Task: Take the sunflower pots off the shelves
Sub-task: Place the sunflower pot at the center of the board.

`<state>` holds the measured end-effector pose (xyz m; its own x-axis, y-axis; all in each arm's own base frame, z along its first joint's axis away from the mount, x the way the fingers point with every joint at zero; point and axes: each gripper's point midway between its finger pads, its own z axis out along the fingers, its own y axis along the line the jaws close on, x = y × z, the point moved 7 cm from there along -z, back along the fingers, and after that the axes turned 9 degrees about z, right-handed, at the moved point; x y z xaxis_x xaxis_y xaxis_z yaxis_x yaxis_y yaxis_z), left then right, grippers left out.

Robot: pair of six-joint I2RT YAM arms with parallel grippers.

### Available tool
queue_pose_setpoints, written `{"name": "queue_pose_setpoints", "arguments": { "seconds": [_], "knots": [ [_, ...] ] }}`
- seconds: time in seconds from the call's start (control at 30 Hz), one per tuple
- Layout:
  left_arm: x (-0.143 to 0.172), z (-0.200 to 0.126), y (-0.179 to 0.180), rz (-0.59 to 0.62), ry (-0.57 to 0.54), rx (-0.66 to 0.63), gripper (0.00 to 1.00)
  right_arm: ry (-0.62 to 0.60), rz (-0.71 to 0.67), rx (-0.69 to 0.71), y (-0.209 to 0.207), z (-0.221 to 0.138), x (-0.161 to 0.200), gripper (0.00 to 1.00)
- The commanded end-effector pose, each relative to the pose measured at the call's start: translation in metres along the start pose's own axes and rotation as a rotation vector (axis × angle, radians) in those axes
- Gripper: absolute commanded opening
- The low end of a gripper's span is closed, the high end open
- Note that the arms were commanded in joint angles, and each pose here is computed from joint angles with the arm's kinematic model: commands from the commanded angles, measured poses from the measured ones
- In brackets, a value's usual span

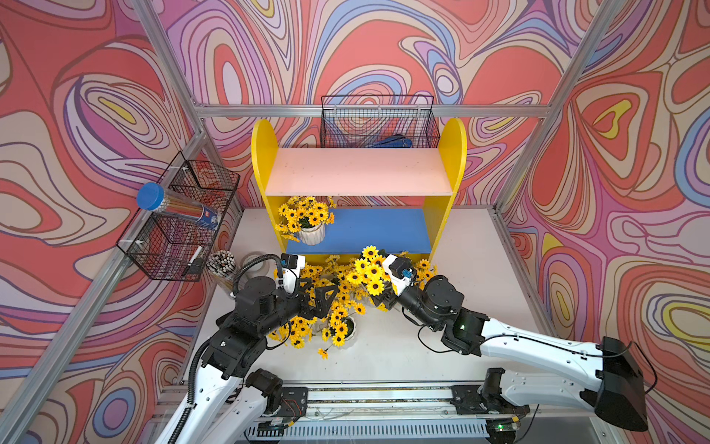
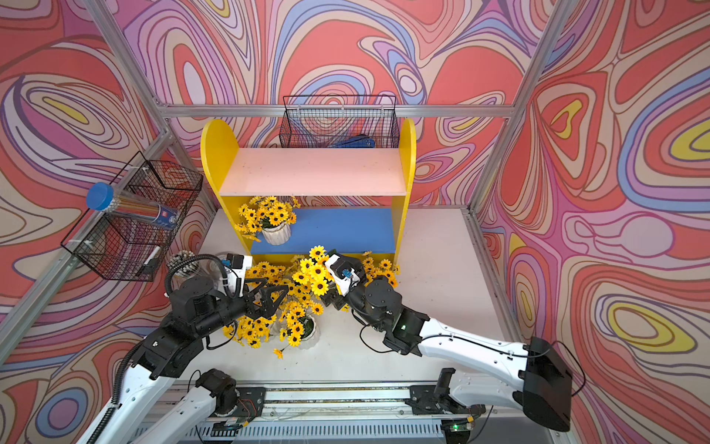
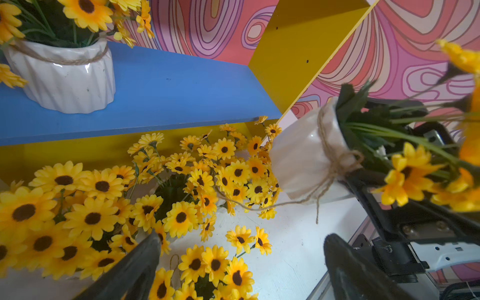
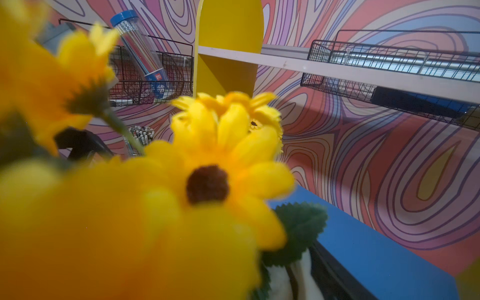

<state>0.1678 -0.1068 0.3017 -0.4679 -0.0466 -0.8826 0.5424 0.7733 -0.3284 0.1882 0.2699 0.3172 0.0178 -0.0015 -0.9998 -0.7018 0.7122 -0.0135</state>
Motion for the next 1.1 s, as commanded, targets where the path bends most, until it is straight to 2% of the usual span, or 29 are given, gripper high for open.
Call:
{"name": "queue_pose_setpoints", "arguments": {
  "seconds": [0.0, 0.2, 0.73, 0.9, 1.07],
  "knots": [
    [0.009, -0.003, -0.001, -0.033, 0.016, 0.01, 0.99, -0.051, 0.06, 0.015, 0.001, -0.022, -0.013, 0.0],
    [0.012, -0.012, -0.002, -0.04, 0.018, -0.002, 0.99, 0.005, 0.121, -0.01, 0.005, -0.047, 0.007, 0.0],
    [0.015, 0.002, -0.002, -0.095, 0.011, 0.055, 0.99, 0.123, 0.176, -0.076, 0.009, -0.086, 0.053, 0.0],
    [0.012, 0.0, -0.004, -0.107, 0.013, 0.058, 0.99, 0.159, 0.242, -0.11, 0.015, -0.088, 0.083, 0.0],
    [0.005, -0.005, -0.006, -0.123, -0.018, 0.055, 0.99, 0.162, 0.25, -0.112, 0.02, -0.079, 0.118, 0.0]
  ]
}}
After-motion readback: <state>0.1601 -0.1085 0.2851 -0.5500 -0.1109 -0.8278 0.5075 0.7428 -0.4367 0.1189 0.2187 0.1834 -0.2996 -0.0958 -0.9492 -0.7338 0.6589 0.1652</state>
